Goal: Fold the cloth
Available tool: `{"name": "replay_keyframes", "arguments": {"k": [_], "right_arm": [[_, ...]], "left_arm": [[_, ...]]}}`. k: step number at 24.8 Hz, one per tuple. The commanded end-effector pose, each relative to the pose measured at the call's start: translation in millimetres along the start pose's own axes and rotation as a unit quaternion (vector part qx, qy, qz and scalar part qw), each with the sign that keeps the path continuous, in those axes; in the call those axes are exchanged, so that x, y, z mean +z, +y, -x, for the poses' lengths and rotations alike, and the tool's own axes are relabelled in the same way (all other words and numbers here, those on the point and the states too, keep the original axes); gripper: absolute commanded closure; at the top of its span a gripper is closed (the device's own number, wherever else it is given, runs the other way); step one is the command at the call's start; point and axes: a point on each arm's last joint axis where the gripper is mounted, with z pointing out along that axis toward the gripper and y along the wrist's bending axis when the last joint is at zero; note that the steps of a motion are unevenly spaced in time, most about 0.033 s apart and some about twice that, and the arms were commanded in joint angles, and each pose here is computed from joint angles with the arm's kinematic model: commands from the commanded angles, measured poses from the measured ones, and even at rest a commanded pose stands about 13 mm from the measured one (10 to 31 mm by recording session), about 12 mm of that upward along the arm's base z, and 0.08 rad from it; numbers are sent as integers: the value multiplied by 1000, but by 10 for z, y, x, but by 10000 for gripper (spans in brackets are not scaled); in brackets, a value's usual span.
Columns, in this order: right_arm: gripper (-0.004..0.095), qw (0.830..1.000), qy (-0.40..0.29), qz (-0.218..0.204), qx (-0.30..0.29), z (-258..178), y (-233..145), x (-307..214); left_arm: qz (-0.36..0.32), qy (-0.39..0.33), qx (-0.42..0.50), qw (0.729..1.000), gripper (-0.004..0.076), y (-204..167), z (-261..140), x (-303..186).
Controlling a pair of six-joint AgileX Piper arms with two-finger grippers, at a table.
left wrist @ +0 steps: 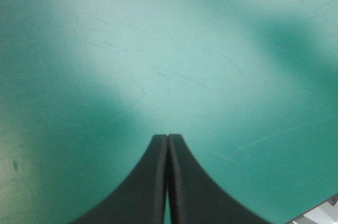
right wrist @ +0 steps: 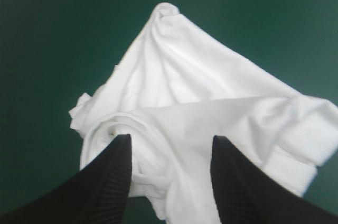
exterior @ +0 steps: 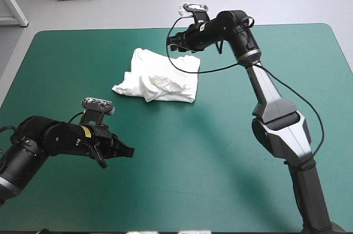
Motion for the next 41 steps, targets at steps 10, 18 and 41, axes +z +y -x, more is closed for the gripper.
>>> {"name": "replay_keyframes", "arguments": {"k": [10,18,41], "right_arm": [[417,995,81,-33,39,-234,-430,-133],[363,991,110,-42,56,-364,-644,217],[921,987,132,-84,40,-429,-813,287]], "left_arm": [[-13,-53,-3,999,733,-46,81,-109],[-12,-53,-3,999,733,-44,81,-109],[0,-73,5,997,733,-22,118,-113]]}}
